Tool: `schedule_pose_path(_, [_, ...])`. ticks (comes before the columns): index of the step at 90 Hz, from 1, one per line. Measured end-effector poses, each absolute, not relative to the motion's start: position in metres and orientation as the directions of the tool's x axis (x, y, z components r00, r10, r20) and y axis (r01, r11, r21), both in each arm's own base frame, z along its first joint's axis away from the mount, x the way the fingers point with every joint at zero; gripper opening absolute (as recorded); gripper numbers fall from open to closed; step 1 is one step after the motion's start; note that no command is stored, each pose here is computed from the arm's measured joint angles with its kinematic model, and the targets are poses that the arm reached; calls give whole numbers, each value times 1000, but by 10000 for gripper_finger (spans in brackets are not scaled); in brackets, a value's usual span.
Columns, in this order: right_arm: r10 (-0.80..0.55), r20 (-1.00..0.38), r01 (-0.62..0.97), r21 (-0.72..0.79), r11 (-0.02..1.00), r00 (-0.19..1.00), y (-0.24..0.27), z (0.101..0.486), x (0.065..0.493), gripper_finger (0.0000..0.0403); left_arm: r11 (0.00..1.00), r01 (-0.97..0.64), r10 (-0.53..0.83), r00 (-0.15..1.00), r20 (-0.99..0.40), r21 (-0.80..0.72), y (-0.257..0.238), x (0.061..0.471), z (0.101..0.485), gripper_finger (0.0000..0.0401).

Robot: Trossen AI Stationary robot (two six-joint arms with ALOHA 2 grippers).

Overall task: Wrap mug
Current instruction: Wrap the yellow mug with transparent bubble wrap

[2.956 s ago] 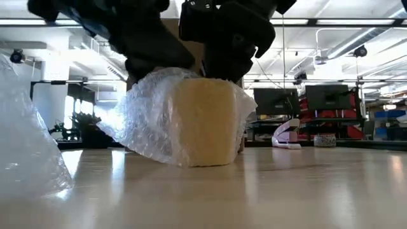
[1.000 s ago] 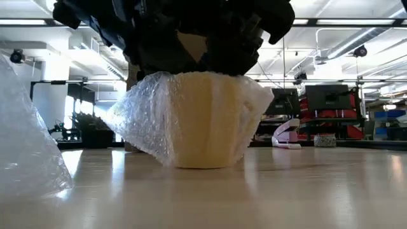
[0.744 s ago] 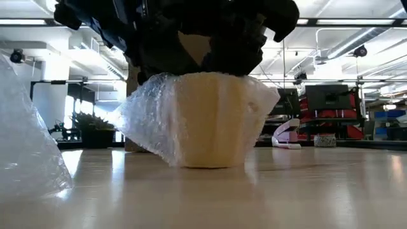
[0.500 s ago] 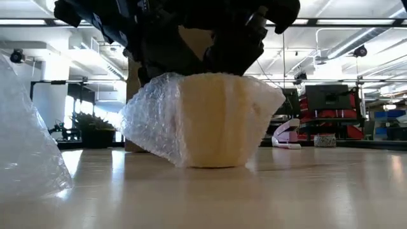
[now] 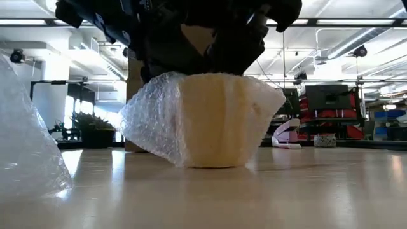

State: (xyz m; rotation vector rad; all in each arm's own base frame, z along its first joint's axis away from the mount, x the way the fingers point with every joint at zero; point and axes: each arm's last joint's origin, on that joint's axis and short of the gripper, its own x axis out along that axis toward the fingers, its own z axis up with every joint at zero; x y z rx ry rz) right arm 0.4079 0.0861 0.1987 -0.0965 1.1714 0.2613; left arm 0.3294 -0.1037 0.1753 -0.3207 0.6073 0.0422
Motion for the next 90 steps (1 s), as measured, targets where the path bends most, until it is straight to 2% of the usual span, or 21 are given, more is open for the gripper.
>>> schedule_pose_path(18, [151,-921,-253,59,966,360,86,200,407,2,953,-102,-63,853,-518,-284,-103,324,195,0])
schedule_pose_path(35, [155,-899,-258,48,965,411,85,214,408,2,955,-88,-68,866,-496,-285,-100,314,213,0])
schedule_pose_path(50, [150,-912,-261,49,964,382,85,209,407,2,955,-95,-44,891,-452,-279,-95,305,234,0])
schedule_pose_path(76, [137,-891,-249,28,968,433,83,222,405,2,962,-124,-9,877,-481,-244,-97,312,218,0])
schedule_pose_path(90, [135,-898,-237,35,971,419,81,222,404,2,963,-132,0,872,-490,-236,-100,321,204,0])
